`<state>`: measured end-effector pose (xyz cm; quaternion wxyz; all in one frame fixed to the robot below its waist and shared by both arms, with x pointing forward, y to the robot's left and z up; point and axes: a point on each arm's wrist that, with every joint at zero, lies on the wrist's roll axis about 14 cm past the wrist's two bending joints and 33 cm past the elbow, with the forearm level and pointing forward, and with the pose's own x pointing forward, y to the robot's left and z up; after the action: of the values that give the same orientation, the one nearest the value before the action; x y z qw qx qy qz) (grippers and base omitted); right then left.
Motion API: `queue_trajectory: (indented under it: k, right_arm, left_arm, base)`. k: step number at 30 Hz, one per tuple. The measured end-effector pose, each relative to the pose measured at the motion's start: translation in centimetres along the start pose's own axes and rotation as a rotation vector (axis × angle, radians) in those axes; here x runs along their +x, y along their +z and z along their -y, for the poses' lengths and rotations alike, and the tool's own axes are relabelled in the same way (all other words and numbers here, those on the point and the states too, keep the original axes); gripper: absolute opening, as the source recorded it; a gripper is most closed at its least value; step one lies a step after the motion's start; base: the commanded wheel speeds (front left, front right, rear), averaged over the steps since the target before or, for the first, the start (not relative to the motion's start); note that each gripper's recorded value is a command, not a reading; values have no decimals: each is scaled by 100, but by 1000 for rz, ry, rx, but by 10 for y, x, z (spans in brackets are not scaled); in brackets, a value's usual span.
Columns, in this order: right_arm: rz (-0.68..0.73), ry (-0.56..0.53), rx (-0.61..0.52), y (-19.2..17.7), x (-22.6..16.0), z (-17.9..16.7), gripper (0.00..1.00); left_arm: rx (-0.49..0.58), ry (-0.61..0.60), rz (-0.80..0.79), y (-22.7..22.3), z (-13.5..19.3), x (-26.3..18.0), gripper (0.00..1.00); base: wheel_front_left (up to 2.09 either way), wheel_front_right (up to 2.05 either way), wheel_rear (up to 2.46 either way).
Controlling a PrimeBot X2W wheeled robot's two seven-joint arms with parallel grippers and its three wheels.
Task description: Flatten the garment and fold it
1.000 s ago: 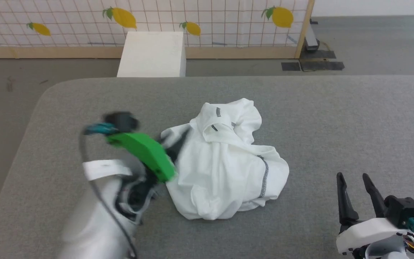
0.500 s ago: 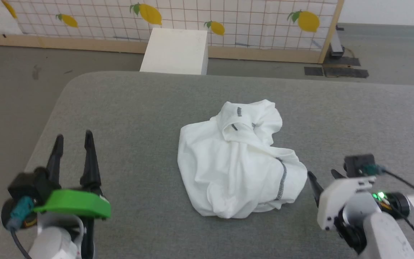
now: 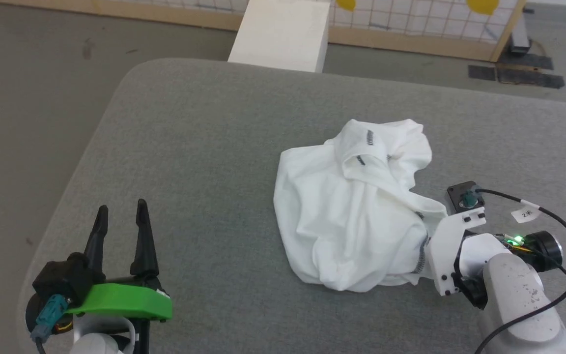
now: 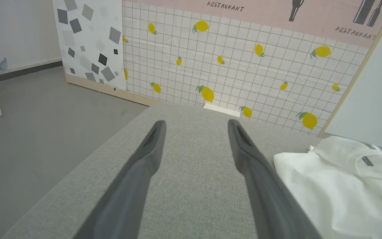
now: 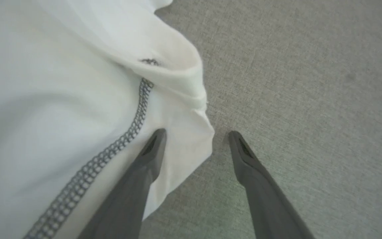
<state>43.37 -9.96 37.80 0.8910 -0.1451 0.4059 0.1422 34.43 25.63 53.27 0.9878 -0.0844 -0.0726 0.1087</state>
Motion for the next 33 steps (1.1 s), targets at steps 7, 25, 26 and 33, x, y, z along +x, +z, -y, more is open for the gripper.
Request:
queue_trajectory:
  k: [7,25,26,33]
  right_arm:
    - [70,31,54,16,8,-2,0]
    - [68,-516,529,-100,-100,201,7]
    - [70,-517,538,-102,-100,198,77]
    - [426,-530,524,-40,-120,200,100]
  left_arm:
    - [-7,12,-29,-12,-3,-1,100]
    - [-59,-130,-54,-23,39,2,100]
    - [-61,-138,-60,-25,42,3,100]
    - [-92,-228,-123,-38,71,14,100]
  base:
    - [0,0,0]
    - [0,0,0]
    - [0,0,0]
    - [0,0,0]
